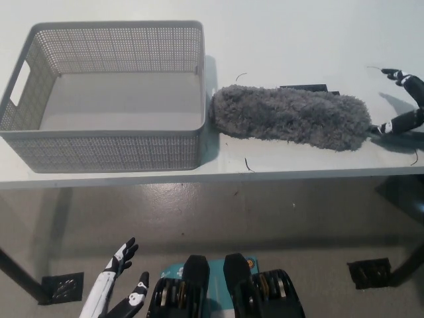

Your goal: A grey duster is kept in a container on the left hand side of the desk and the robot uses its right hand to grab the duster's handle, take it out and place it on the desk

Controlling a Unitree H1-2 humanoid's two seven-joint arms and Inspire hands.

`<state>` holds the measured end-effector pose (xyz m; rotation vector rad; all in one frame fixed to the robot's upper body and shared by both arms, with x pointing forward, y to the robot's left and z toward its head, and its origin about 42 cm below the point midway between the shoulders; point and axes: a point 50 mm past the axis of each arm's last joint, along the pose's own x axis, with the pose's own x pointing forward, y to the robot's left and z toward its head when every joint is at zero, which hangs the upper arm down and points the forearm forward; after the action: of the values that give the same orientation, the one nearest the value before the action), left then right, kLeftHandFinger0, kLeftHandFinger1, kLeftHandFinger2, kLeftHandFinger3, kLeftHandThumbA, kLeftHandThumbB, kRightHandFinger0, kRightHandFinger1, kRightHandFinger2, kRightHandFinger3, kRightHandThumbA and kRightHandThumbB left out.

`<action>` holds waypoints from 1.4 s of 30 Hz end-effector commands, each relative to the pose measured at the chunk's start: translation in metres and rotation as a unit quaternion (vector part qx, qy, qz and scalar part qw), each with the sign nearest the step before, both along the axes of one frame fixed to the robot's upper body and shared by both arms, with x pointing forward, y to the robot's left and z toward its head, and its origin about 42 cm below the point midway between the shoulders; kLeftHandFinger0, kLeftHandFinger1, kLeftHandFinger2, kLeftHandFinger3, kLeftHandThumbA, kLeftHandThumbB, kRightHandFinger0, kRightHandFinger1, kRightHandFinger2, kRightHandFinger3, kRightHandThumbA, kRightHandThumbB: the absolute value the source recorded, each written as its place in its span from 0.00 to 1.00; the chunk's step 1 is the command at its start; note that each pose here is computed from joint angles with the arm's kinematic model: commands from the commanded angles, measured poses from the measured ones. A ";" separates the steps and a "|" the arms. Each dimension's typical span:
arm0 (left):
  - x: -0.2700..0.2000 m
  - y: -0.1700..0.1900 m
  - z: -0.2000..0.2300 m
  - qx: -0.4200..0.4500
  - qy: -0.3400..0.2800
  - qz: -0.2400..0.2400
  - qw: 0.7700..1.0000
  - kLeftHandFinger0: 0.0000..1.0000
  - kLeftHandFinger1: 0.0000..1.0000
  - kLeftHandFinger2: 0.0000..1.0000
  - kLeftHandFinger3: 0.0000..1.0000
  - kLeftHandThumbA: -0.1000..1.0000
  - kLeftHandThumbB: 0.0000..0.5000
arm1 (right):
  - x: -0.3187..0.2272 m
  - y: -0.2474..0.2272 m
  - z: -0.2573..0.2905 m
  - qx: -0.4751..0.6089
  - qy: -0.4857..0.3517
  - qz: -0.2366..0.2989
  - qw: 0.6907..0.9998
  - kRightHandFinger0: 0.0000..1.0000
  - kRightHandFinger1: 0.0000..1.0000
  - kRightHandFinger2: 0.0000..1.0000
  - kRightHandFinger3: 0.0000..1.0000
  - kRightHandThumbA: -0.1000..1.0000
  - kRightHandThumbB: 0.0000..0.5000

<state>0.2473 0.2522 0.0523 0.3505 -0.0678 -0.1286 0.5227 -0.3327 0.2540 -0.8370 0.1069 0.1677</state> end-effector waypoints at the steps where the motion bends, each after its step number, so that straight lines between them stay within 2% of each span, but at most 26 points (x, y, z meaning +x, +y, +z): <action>1: 0.009 0.007 0.018 -0.004 -0.031 0.003 0.999 1.00 1.00 1.00 1.00 0.54 0.16 | -0.184 -0.013 0.401 0.558 -0.338 0.419 0.631 1.00 1.00 1.00 1.00 1.00 1.00; 7: 0.009 0.006 0.018 -0.003 -0.032 0.001 0.999 1.00 1.00 1.00 1.00 0.46 0.16 | -0.207 -0.009 0.402 0.590 -0.373 0.421 0.579 1.00 1.00 1.00 1.00 1.00 1.00; 10: 0.009 0.006 0.018 -0.002 -0.031 0.001 1.000 1.00 1.00 1.00 1.00 0.44 0.15 | -0.220 -0.008 0.393 0.582 -0.398 0.410 0.579 1.00 1.00 1.00 1.00 1.00 0.99; 13: 0.011 0.008 0.019 0.001 -0.032 -0.002 0.999 1.00 1.00 1.00 1.00 0.44 0.16 | -0.256 0.021 0.349 0.508 -0.508 0.345 0.604 1.00 1.00 1.00 1.00 1.00 0.95; 14: 0.013 0.008 0.019 -0.001 -0.032 -0.002 0.999 1.00 1.00 1.00 1.00 0.44 0.15 | -0.268 0.033 0.326 0.451 -0.542 0.332 0.627 1.00 1.00 1.00 1.00 1.00 0.93; 16: 0.014 0.008 0.020 -0.002 -0.031 -0.003 1.000 1.00 1.00 1.00 1.00 0.44 0.15 | -0.279 0.046 0.309 0.405 -0.566 0.321 0.642 1.00 1.00 1.00 1.00 1.00 0.89; 17: 0.013 0.007 0.018 -0.004 -0.029 -0.003 1.000 1.00 1.00 1.00 1.00 0.46 0.14 | -0.291 0.065 0.282 0.358 -0.596 0.302 0.652 1.00 1.00 1.00 1.00 1.00 0.95; 19: 0.013 0.006 0.017 -0.005 -0.029 -0.004 1.000 1.00 1.00 1.00 1.00 0.47 0.13 | -0.301 0.083 0.256 0.314 -0.621 0.283 0.660 1.00 1.00 1.00 1.00 1.00 0.99; 20: 0.012 0.004 0.017 -0.006 -0.026 -0.003 1.000 1.00 1.00 1.00 1.00 0.52 0.12 | -0.304 0.111 0.217 0.270 -0.647 0.261 0.664 1.00 1.00 1.00 1.00 1.00 1.00; 21: 0.011 0.004 0.017 -0.007 -0.026 -0.003 1.000 1.00 1.00 1.00 1.00 0.53 0.13 | -0.306 0.118 0.208 0.265 -0.651 0.257 0.663 1.00 1.00 1.00 1.00 1.00 1.00; 22: 0.009 0.002 0.015 -0.009 -0.023 -0.004 1.000 1.00 1.00 1.00 1.00 0.58 0.13 | -0.312 0.136 0.178 0.244 -0.651 0.246 0.675 1.00 1.00 1.00 1.00 1.00 0.79; 23: 0.009 0.001 0.014 -0.010 -0.022 -0.004 1.000 1.00 1.00 1.00 1.00 0.59 0.12 | -0.317 0.144 0.162 0.233 -0.645 0.244 0.685 1.00 1.00 1.00 1.00 1.00 0.76; 24: 0.009 0.001 0.014 -0.010 -0.024 -0.004 1.000 1.00 1.00 1.00 1.00 0.61 0.11 | -0.320 0.150 0.156 0.238 -0.640 0.243 0.689 1.00 1.00 1.00 1.00 1.00 0.82; 27: 0.008 -0.001 0.012 -0.010 -0.026 -0.006 1.000 1.00 1.00 1.00 1.00 0.64 0.12 | -0.325 0.166 0.145 0.267 -0.617 0.251 0.696 1.00 1.00 1.00 1.00 1.00 0.84; 28: 0.008 -0.002 0.012 -0.011 -0.025 -0.008 1.000 1.00 1.00 1.00 1.00 0.64 0.11 | -0.324 0.164 0.136 0.278 -0.595 0.261 0.708 1.00 1.00 1.00 1.00 1.00 0.84; 29: 0.008 -0.002 0.013 -0.012 -0.025 -0.009 1.000 1.00 1.00 1.00 1.00 0.64 0.10 | -0.323 0.160 0.125 0.277 -0.586 0.261 0.715 1.00 1.00 1.00 1.00 1.00 0.93; 31: 0.009 -0.001 0.013 -0.012 -0.026 -0.009 1.000 1.00 1.00 1.00 1.00 0.63 0.09 | -0.326 0.156 0.106 0.290 -0.568 0.252 0.728 1.00 1.00 1.00 1.00 1.00 0.95; 32: 0.009 -0.001 0.013 -0.011 -0.028 -0.009 1.000 1.00 1.00 1.00 1.00 0.63 0.10 | -0.333 0.152 0.092 0.276 -0.559 0.235 0.745 1.00 1.00 1.00 1.00 1.00 0.98; 34: 0.012 0.001 0.015 -0.010 -0.030 -0.009 0.999 1.00 1.00 1.00 1.00 0.63 0.09 | -0.338 0.152 0.081 0.211 -0.583 0.191 0.761 1.00 1.00 1.00 1.00 1.00 0.98; 35: 0.012 0.001 0.015 -0.010 -0.030 -0.009 0.999 1.00 1.00 1.00 1.00 0.63 0.09 | -0.338 0.152 0.079 0.204 -0.584 0.186 0.763 1.00 1.00 1.00 1.00 1.00 0.98; 36: 0.011 0.000 0.014 -0.012 -0.028 -0.010 0.999 1.00 1.00 1.00 1.00 0.62 0.09 | -0.340 0.151 0.072 0.208 -0.579 0.186 0.766 1.00 1.00 1.00 1.00 1.00 0.94; 37: 0.011 -0.001 0.013 -0.013 -0.025 -0.011 1.000 1.00 1.00 1.00 1.00 0.63 0.11 | -0.344 0.149 0.055 0.224 -0.563 0.173 0.777 1.00 1.00 1.00 1.00 1.00 0.80; 38: 0.010 -0.002 0.013 -0.013 -0.023 -0.010 1.000 1.00 1.00 1.00 1.00 0.63 0.12 | -0.346 0.149 0.046 0.236 -0.557 0.163 0.779 1.00 1.00 1.00 1.00 1.00 0.71; 41: 0.009 -0.002 0.011 -0.015 -0.025 -0.008 1.000 1.00 1.00 1.00 1.00 0.61 0.08 | -0.350 0.151 0.028 0.253 -0.543 0.129 0.790 1.00 1.00 1.00 1.00 1.00 0.71; 42: 0.009 -0.002 0.010 -0.017 -0.025 -0.006 1.000 1.00 1.00 1.00 1.00 0.60 0.07 | -0.350 0.152 0.024 0.250 -0.544 0.118 0.792 1.00 1.00 1.00 1.00 1.00 0.62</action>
<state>0.2471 0.2519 0.0465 0.3482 -0.0295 -0.1269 0.2911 -0.1826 0.1814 -0.1765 -0.2305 0.2874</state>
